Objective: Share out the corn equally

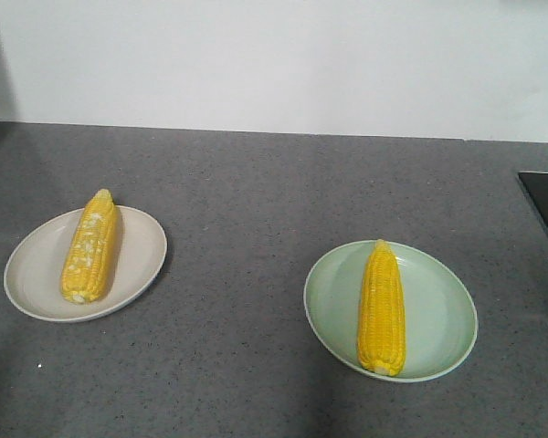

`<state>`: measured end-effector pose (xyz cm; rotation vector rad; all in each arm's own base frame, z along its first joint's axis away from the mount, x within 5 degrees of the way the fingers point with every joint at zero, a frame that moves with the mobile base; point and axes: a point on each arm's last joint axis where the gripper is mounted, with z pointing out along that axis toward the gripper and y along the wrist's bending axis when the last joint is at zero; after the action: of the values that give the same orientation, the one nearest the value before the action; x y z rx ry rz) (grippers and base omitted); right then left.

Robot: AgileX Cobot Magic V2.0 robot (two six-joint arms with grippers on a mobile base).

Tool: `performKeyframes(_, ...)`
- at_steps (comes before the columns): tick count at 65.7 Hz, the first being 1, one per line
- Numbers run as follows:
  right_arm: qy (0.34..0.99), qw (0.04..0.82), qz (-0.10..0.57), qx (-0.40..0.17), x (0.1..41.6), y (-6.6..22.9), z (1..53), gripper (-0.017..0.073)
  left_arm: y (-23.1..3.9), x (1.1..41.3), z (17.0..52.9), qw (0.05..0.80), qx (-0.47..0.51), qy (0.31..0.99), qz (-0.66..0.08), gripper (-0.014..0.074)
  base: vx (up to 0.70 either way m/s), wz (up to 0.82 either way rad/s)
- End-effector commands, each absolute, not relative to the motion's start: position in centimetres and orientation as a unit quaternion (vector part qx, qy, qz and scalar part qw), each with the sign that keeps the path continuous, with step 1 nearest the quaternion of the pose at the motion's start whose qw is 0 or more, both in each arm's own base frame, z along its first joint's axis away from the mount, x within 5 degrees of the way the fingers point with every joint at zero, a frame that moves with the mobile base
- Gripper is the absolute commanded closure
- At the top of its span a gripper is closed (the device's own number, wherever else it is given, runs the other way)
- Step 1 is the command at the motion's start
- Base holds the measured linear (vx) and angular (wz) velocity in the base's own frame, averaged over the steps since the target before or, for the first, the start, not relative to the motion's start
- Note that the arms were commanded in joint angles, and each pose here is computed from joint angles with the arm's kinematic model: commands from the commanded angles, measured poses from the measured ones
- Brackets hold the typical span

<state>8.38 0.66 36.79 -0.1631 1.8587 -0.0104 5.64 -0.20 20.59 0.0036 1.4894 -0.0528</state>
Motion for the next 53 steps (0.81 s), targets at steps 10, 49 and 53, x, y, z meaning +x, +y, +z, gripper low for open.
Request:
performKeyframes(10,0.774,0.63,-0.01,-0.068,8.5,0.6,38.1,0.057,-0.2,5.5,20.9,0.761,-0.002,0.649,-0.029,0.06,0.0,0.0)
performKeyframes(49,0.708,0.704,-0.02,-0.051,6.5,0.2,32.7,0.057,-0.2,5.5,20.9,0.761,-0.002,0.649,-0.029,0.06,0.0,0.0)
performKeyframes(53,0.7,0.712,-0.026,-0.04,6.2,0.1,31.9,0.057,-0.2,5.5,20.9,0.76,-0.002,0.649,-0.029,0.06,0.0,0.0)
